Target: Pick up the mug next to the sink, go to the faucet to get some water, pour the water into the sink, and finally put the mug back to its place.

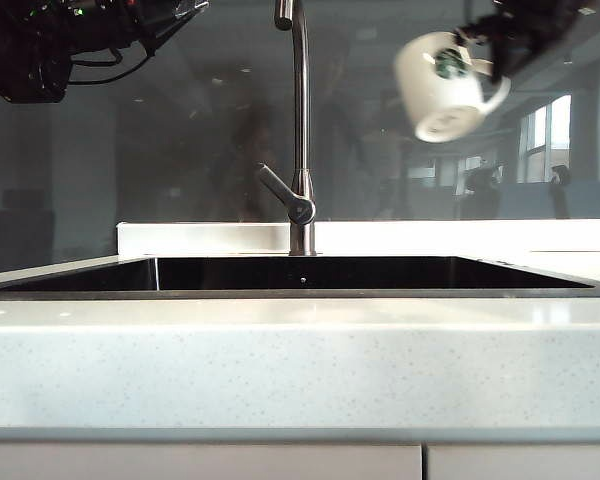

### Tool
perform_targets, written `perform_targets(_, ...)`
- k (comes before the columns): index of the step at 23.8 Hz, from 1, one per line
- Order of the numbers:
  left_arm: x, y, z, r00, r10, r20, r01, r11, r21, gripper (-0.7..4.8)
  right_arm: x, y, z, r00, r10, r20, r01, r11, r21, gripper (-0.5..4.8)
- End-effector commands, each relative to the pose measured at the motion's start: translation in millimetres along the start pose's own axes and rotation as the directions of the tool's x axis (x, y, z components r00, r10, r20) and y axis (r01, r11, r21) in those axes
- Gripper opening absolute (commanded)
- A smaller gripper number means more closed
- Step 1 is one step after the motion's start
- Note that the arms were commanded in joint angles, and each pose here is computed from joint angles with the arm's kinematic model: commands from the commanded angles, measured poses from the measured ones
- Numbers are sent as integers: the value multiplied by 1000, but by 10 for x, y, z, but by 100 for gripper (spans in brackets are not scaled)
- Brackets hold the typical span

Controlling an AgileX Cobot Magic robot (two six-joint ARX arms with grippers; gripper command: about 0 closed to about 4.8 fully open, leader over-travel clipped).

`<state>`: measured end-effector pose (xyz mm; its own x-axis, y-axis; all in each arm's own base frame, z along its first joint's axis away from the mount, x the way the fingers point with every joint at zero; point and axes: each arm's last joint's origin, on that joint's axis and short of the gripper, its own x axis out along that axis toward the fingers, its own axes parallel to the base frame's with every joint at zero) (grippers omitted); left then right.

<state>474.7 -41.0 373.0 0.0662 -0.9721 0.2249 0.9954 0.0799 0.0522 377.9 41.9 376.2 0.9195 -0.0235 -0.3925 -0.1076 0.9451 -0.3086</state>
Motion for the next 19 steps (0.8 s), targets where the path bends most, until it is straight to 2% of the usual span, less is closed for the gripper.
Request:
perform_targets(1, 16, -36, 65, 1000, -6, 4, 6, 1000, 24, -3, 3, -256, -179, 998, -17, 58, 12, 996, 89, -5)
perform_targets(4, 23, -37, 64, 1000, -6, 6, 6, 1000, 27, -3, 56, -435, -575, 996, -49, 75, 36, 986, 162, -5)
perform_targets(5, 23, -37, 64, 1000, -6, 6, 6, 1000, 27, -3, 81, -500, -807, 992, -82, 98, 63, 980, 187, -5)
perform_targets(8, 21, -37, 64, 1000, -6, 6, 6, 1000, 26, -3, 139, -547, -1144, 983, -129, 133, 101, 974, 201, -5)
perform_targets(11, 32, -38, 62, 1000, -8, 6, 8, 1000, 22, -3, 143, -583, -1511, 959, -186, 214, 140, 967, 212, -5)
perform_targets(13, 32, -31, 59, 1000, -5, 6, 5, 1000, 12, -3, 143, -587, -1642, 950, -208, 234, 161, 965, 205, -5)
perform_targets(19, 34, -16, 50, 1000, -1, 3, 1, 1000, -11, -3, 268, -546, -1892, 969, -164, 187, 125, 971, 205, -5)
